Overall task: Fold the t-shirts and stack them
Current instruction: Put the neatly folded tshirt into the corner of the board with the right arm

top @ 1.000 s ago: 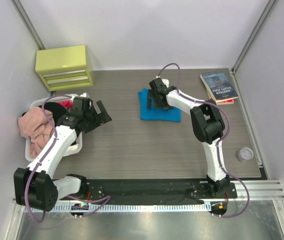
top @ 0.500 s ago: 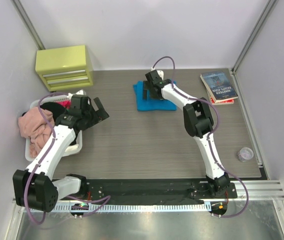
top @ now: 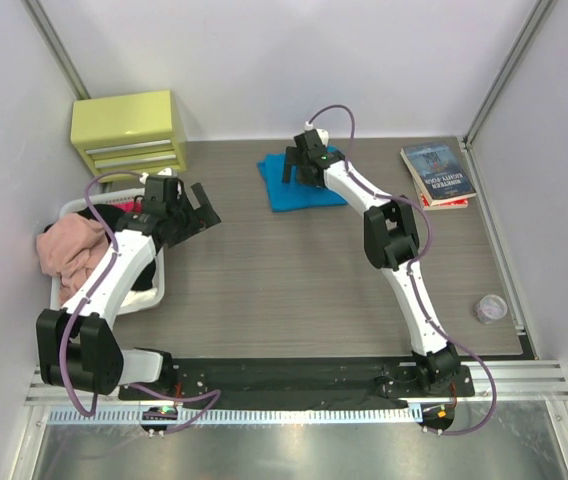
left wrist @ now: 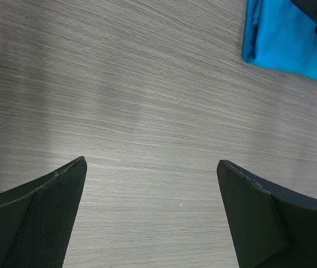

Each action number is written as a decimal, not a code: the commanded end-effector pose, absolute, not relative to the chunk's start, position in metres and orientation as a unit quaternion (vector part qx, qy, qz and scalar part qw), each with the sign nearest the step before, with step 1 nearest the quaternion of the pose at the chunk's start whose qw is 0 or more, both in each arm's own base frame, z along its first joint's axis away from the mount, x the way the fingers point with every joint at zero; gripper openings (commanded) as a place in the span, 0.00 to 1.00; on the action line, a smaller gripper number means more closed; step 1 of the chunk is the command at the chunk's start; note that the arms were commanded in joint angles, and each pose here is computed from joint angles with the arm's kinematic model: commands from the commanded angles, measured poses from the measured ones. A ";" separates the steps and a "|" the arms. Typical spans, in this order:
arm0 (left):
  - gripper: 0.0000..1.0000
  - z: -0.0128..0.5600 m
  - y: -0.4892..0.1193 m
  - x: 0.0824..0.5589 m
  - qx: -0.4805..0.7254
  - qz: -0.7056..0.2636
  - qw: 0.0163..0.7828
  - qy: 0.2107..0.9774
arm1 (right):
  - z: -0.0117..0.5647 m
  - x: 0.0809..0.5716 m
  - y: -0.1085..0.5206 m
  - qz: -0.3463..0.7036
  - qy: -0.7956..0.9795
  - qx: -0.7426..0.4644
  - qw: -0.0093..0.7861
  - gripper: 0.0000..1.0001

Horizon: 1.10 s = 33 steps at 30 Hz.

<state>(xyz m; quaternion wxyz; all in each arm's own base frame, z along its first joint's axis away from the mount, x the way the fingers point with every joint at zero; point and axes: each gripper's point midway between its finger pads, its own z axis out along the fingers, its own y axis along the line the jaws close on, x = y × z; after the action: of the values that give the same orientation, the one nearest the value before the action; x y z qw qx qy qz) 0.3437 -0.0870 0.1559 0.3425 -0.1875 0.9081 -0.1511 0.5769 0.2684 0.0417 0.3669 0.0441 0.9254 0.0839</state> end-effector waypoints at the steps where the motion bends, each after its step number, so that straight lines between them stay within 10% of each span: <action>1: 1.00 0.174 -0.081 0.356 -0.171 -0.143 0.377 0.899 | 0.006 0.568 0.225 0.031 0.944 0.056 0.323 1.00; 33: 1.00 0.158 -0.093 0.362 -0.176 -0.179 0.352 0.902 | -0.010 0.568 0.054 -0.070 0.919 0.263 0.283 1.00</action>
<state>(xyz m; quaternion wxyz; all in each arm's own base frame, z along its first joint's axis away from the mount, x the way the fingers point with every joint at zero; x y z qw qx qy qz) 0.3567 -0.0944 0.1490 0.3314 -0.1763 0.9108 -0.1718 0.6115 0.1079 0.0384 0.3727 0.1966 0.9069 0.0022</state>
